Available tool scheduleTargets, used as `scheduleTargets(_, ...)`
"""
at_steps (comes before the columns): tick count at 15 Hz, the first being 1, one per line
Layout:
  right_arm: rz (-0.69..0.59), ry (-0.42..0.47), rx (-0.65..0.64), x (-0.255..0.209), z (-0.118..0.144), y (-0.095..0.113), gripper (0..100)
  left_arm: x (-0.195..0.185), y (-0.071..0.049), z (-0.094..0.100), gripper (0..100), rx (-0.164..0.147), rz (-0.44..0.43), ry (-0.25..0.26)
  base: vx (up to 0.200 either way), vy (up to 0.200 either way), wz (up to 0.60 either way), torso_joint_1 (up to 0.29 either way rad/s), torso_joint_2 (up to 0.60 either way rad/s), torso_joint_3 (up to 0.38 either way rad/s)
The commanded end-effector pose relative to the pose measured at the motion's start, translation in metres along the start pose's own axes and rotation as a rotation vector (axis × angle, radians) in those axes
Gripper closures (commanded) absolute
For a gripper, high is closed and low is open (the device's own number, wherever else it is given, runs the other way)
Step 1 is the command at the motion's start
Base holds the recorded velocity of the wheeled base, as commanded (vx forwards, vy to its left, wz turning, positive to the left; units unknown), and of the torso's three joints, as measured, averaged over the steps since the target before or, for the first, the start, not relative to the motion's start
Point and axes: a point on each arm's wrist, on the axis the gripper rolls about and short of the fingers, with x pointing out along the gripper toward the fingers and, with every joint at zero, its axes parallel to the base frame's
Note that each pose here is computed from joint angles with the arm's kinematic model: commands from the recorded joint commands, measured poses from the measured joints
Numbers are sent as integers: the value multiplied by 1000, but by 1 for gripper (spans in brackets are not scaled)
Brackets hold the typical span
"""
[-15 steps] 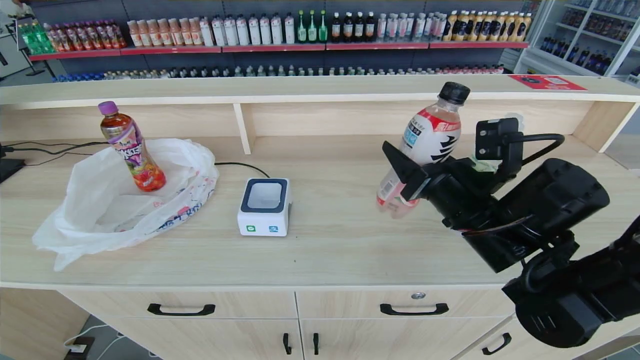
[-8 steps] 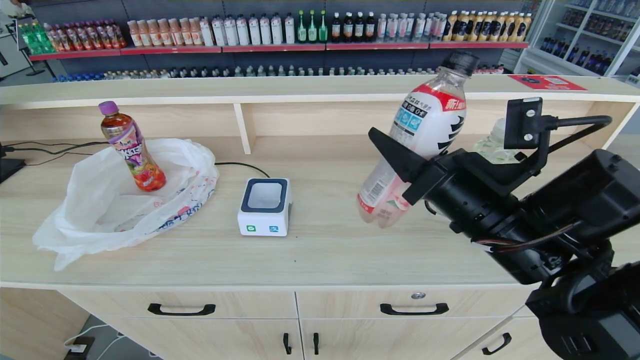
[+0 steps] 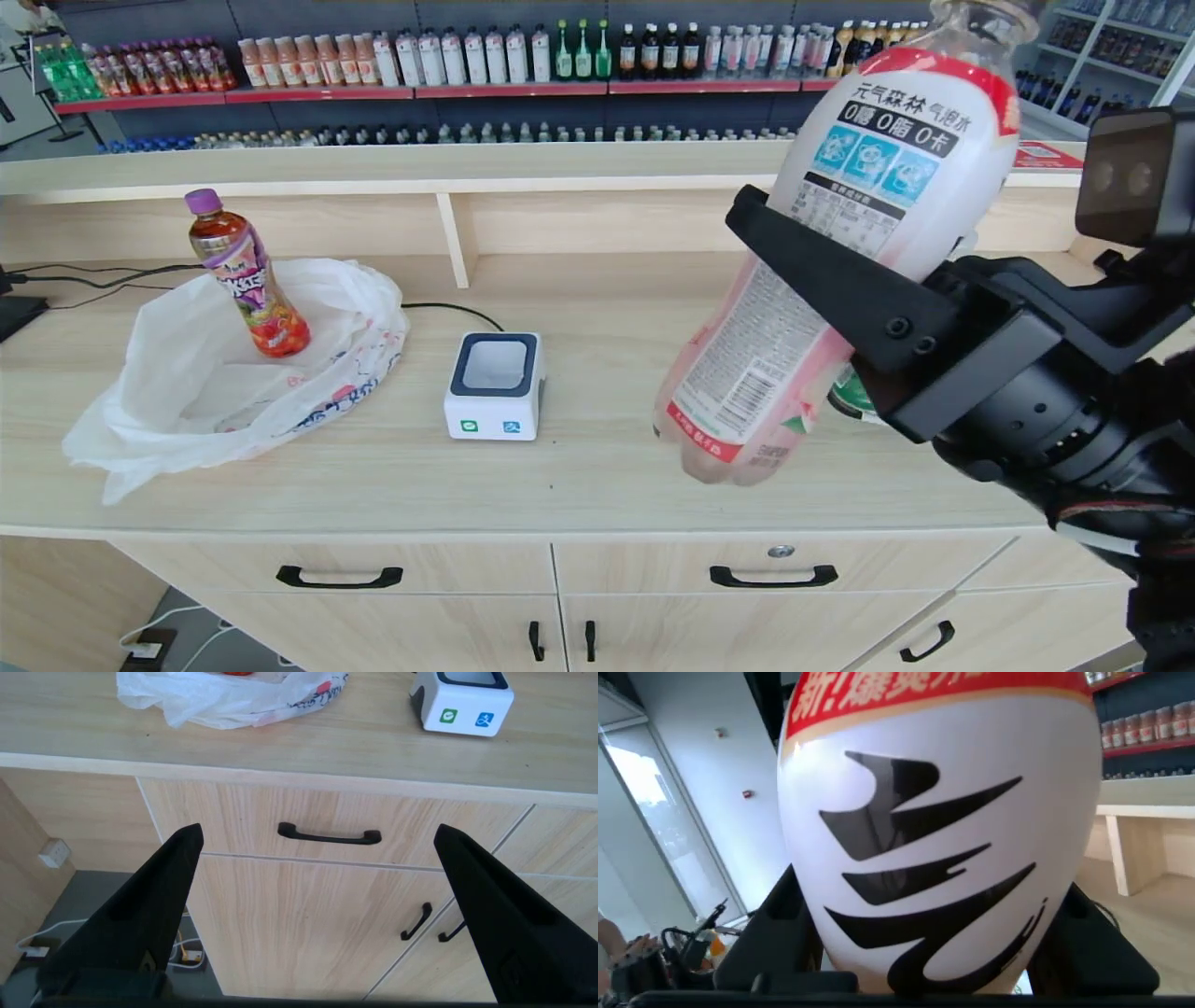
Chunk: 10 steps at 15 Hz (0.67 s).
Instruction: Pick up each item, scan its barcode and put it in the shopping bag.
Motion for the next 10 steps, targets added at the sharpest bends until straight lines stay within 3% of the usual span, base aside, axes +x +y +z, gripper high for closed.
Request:
scheduleTargets(1, 65, -26, 18, -1, 9, 21, 100, 0, 0, 0, 0, 0, 2, 1, 0, 0, 0, 0, 0, 0)
scheduleTargets(4, 161, 5, 29, -14, 14, 35, 100, 0, 0, 0, 0, -1, 0, 1, 0, 0, 0, 0, 0, 0)
scheduleTargets(10, 214, 11, 78, 3, 13, 24, 100, 0, 0, 0, 0, -1, 2, -1, 0, 0, 0, 0, 0, 0)
